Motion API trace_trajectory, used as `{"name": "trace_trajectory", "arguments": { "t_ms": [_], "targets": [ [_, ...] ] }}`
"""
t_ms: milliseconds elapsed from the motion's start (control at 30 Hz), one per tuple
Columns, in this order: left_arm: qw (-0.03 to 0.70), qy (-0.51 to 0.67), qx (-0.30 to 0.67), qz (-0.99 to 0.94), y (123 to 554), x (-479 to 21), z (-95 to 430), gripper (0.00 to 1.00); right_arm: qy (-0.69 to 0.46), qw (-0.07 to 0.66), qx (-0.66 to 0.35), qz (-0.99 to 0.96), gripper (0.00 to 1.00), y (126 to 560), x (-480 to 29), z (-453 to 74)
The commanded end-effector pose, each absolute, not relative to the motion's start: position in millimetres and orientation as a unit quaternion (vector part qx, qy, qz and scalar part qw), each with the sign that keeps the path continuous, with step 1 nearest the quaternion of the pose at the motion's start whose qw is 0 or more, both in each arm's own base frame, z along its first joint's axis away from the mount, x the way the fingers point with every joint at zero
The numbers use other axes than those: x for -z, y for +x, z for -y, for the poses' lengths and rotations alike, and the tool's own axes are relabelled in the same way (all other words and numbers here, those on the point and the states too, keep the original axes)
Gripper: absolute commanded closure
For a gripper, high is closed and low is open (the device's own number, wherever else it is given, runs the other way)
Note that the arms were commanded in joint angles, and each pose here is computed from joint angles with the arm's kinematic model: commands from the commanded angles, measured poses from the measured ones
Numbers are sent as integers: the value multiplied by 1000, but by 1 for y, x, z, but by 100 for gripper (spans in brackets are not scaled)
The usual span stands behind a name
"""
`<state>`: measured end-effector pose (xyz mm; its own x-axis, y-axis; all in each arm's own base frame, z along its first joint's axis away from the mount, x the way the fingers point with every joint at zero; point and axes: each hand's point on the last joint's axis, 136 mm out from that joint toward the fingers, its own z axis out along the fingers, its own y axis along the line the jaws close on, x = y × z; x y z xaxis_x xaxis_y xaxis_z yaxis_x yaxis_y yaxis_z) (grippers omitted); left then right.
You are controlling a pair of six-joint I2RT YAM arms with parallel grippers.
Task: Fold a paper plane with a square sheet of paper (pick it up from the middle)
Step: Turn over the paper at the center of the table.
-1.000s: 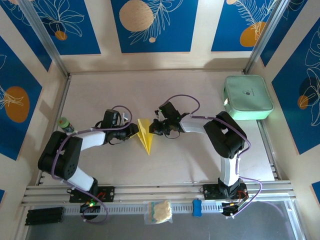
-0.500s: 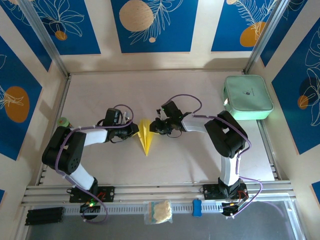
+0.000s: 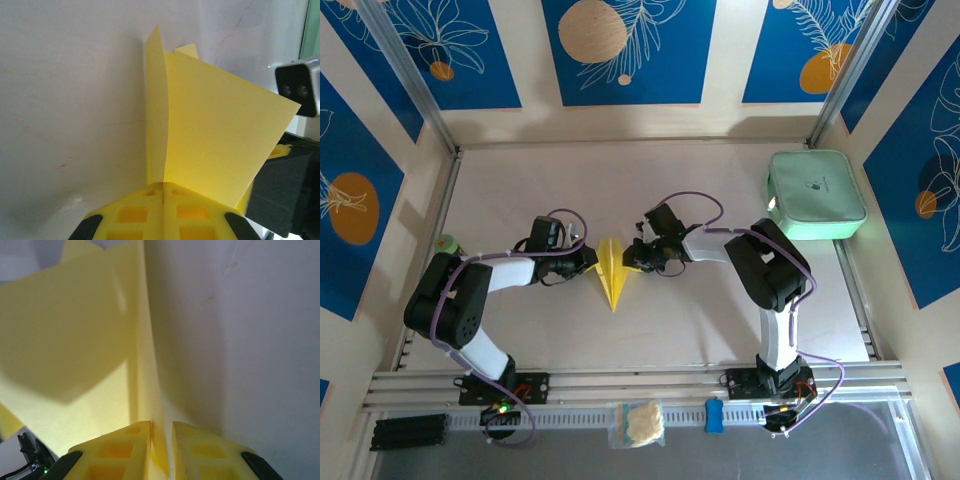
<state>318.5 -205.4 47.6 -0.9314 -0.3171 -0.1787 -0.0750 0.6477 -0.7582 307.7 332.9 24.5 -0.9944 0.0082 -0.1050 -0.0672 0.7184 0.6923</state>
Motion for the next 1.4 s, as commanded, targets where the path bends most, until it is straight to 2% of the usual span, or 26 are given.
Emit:
{"name": "trace_trajectory", "arguments": {
  "t_ms": [0, 100, 233, 367, 667, 800, 900, 967, 1033, 1267, 1367],
  "targets": [
    [156, -102, 416, -890, 325, -55, 211, 100, -33, 28, -383, -923, 81, 300, -24, -340],
    [156, -102, 415, -891, 325, -55, 211, 100, -34, 29, -387, -921, 83, 300, -26, -341],
    [158, -105, 409, -892, 325, -56, 209, 100, -26, 39, -384, -922, 93, 303, -29, -336],
    [166, -117, 392, -897, 323, -54, 201, 100, -14, 54, -376, -925, 98, 306, -32, -328],
    [170, -150, 335, -915, 307, -45, 176, 100, 5, 70, -363, -929, 98, 304, -32, -316],
    [165, -158, 326, -918, 302, -42, 173, 93, 6, 63, -365, -929, 99, 301, -29, -319],
    [158, -156, 324, -920, 301, -43, 173, 80, 4, 60, -367, -928, 98, 301, -27, -322],
    [151, -154, 320, -923, 299, -46, 173, 68, 1, 60, -369, -928, 98, 302, -29, -324],
    [152, -152, 322, -922, 294, -53, 172, 63, -1, 61, -368, -928, 99, 302, -30, -325],
    [140, -117, 397, -899, 264, -74, 204, 64, -3, 57, -366, -929, 98, 303, -29, -327],
    [133, -108, 397, -902, 256, -71, 213, 66, -5, 57, -366, -929, 99, 303, -30, -327]
  ]
}}
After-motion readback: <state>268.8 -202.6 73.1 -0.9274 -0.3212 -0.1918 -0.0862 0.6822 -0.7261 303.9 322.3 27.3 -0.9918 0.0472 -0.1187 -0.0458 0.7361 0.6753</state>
